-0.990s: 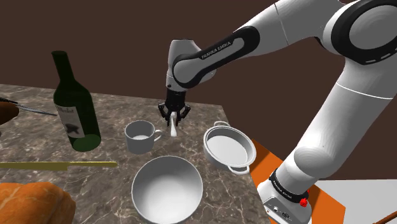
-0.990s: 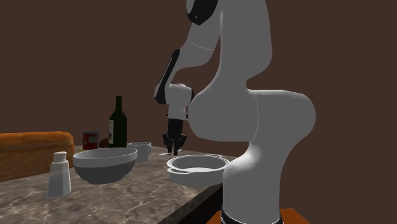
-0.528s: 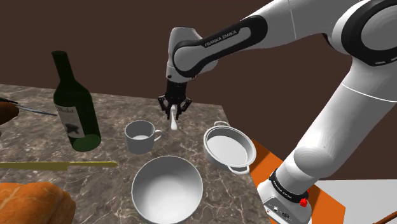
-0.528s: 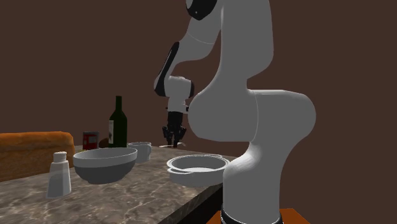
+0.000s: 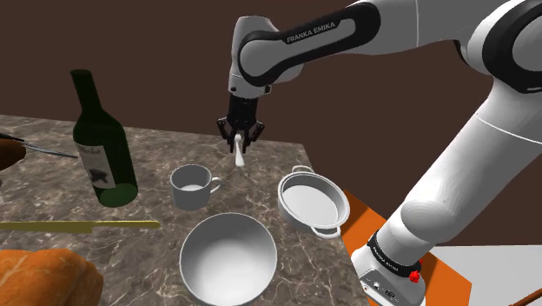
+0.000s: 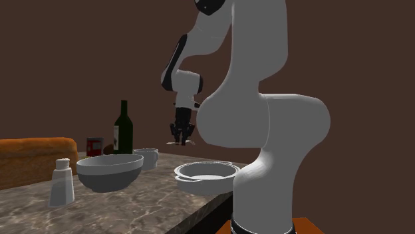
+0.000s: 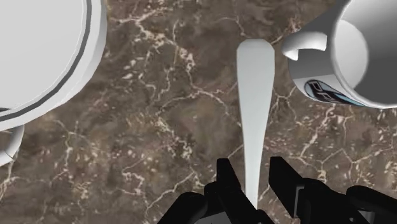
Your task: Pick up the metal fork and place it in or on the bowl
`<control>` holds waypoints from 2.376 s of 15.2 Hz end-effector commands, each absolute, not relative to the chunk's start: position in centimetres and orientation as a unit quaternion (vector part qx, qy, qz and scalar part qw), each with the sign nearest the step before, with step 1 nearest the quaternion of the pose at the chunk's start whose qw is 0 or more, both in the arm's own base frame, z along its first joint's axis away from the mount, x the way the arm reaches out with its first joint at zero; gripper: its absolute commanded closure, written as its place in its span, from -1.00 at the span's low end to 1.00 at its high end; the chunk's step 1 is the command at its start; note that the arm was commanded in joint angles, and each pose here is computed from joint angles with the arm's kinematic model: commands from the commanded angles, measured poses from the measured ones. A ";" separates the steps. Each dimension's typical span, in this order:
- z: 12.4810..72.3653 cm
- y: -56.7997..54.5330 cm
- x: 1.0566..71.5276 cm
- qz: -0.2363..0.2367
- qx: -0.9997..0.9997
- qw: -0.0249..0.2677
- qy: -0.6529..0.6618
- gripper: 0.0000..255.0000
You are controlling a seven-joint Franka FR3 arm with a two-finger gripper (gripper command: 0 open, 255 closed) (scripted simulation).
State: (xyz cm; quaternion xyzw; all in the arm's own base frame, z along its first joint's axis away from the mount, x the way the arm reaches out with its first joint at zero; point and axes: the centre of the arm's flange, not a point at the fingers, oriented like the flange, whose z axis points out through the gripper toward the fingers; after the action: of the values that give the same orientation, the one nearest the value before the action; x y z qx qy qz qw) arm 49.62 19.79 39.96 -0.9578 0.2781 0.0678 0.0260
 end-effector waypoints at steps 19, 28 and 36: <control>46.2 25.4 42.4 0.068 -0.958 0.026 0.278 1.00; 45.7 32.8 33.0 0.068 -0.958 0.026 0.278 1.00; 45.3 39.3 24.7 0.068 -0.958 0.026 0.278 1.00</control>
State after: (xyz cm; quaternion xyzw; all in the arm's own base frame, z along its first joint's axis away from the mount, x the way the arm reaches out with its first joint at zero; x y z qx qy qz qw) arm 25.74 38.41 45.21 -0.9580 0.2775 0.0678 0.0258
